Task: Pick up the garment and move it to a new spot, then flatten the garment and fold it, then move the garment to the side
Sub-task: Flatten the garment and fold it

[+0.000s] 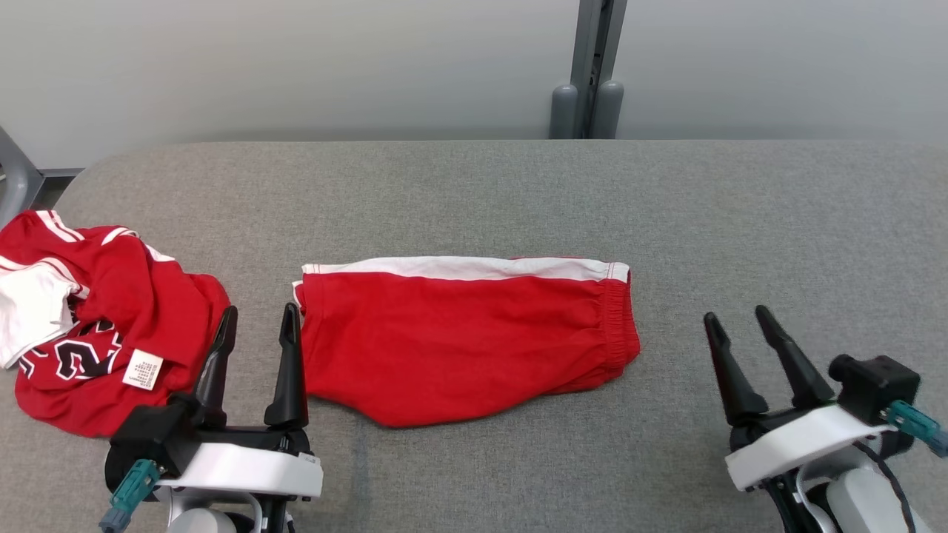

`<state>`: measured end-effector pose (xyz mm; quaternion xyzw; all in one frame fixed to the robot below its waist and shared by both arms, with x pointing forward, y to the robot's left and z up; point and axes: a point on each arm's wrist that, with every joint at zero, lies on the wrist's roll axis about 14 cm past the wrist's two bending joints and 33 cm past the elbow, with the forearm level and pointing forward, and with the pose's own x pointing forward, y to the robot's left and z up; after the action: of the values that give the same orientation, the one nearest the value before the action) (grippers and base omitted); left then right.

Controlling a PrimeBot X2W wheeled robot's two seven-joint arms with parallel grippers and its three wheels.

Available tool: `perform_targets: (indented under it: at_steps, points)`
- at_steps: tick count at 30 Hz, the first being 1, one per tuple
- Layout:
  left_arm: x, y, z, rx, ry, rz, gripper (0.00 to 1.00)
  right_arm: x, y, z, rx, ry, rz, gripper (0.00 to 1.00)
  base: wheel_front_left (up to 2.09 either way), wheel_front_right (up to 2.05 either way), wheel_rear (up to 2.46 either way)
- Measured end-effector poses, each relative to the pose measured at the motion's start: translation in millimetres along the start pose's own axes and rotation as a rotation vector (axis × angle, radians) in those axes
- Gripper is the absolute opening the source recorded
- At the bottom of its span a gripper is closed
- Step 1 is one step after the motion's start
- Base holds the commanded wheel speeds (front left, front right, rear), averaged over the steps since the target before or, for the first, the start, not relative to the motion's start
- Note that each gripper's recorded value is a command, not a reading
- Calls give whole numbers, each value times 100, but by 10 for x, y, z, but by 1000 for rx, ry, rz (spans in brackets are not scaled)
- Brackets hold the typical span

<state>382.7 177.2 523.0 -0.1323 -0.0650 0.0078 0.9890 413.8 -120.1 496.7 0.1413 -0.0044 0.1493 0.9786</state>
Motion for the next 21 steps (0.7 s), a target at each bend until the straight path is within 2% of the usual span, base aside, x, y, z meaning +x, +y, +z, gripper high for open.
perform_targets:
  at_steps: [7,9,15,21]
  points:
    - [-15,25,-37,4,11,-3,100,309,282,-232,31,175,109,100,0,0,0]
    - [-13,29,-32,2,10,-6,100,399,296,-312,11,230,125,100,0,0,0]
    - [-83,119,-41,-23,17,33,100,577,287,-609,-15,381,131,100,0,0,0]
    - [-162,293,-19,-15,16,93,100,617,253,-947,37,507,98,100,0,0,0]
